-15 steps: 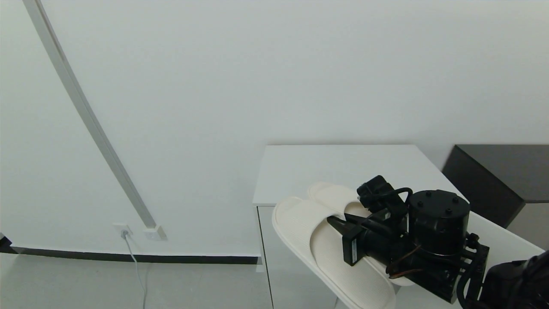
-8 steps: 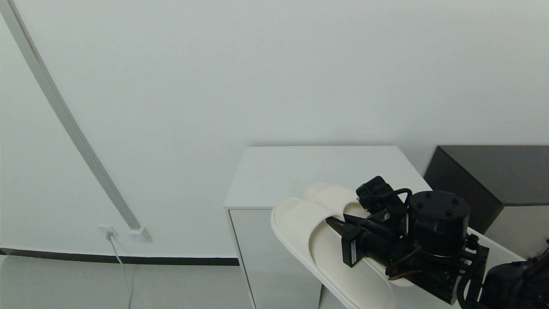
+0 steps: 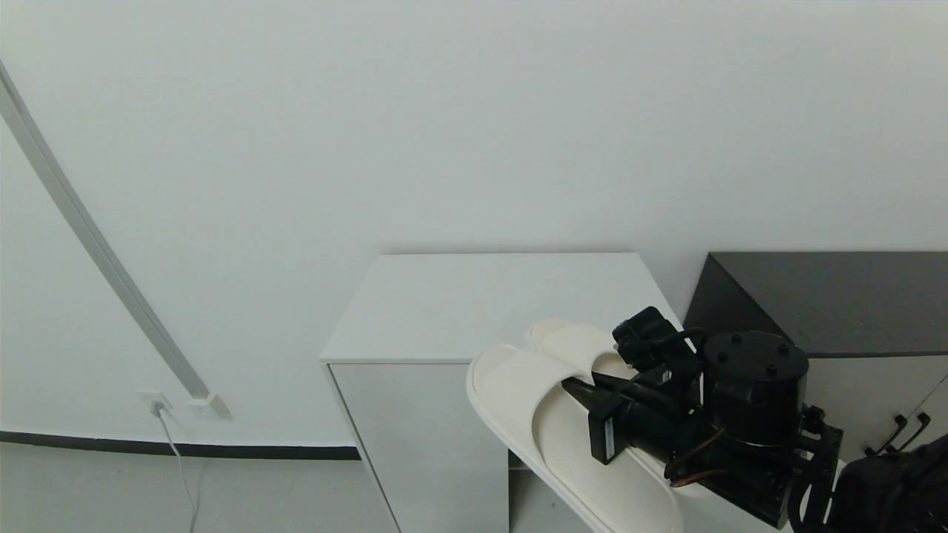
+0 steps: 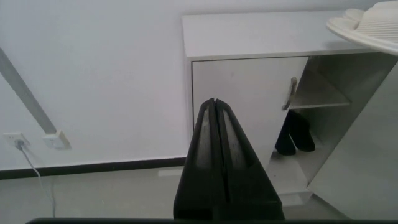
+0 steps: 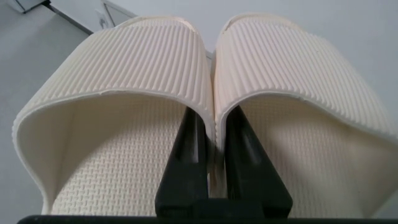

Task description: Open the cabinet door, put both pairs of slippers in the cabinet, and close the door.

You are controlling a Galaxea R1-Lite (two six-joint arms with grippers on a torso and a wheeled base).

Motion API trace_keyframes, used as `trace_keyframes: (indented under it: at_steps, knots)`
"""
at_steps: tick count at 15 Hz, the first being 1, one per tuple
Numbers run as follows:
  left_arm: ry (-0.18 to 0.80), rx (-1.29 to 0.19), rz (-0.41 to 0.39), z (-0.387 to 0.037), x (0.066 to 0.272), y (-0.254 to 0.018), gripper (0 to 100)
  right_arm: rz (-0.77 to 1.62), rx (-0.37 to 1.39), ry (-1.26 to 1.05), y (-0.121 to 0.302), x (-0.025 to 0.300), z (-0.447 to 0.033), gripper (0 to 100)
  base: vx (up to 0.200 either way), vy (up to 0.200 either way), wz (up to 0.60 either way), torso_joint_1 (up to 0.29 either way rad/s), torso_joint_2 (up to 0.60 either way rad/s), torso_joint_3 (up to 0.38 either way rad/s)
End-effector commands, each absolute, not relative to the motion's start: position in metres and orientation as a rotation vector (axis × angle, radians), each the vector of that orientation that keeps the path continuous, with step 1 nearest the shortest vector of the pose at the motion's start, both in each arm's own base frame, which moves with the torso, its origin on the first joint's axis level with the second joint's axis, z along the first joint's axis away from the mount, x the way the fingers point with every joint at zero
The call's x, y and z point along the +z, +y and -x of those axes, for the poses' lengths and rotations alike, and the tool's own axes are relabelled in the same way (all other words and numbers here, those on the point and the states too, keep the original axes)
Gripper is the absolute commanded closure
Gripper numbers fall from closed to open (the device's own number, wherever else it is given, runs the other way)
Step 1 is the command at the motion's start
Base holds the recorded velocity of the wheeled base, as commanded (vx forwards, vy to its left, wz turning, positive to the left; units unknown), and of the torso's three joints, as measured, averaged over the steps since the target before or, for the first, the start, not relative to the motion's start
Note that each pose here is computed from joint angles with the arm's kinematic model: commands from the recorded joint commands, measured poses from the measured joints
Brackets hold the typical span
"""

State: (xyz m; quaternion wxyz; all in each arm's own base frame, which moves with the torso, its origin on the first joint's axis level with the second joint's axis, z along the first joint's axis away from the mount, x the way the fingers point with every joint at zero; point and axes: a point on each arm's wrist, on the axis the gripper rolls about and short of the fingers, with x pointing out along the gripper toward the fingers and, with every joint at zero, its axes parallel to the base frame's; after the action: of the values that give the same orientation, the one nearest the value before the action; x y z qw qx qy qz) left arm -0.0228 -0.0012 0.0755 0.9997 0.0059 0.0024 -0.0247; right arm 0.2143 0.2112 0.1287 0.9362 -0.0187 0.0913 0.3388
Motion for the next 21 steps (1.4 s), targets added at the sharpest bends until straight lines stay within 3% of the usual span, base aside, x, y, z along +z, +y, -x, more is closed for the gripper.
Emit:
trace_keyframes:
  at_steps: [1,13,19,21]
  knots:
    - [0.004,-0.051,-0.012,0.023,0.075,-0.001,100,0.040,0.693,0.189,0.211,0.128,-0.214,100,0.000,-0.200,0.00,0.007,0.00,0.007]
    - [0.003,-0.051,-0.012,0.023,0.075,-0.001,100,0.047,0.694,0.204,0.209,0.124,-0.212,100,0.000,0.000,0.00,0.000,0.00,0.000]
    - [0.004,-0.051,-0.012,0.023,0.075,-0.001,100,0.065,0.693,0.219,0.207,0.119,-0.211,100,-0.200,0.000,0.00,0.000,0.00,0.002]
    - [0.004,-0.049,-0.012,0.023,0.075,-0.001,100,0.075,0.694,0.218,0.207,0.118,-0.210,100,0.000,0.000,0.00,0.000,0.00,0.000]
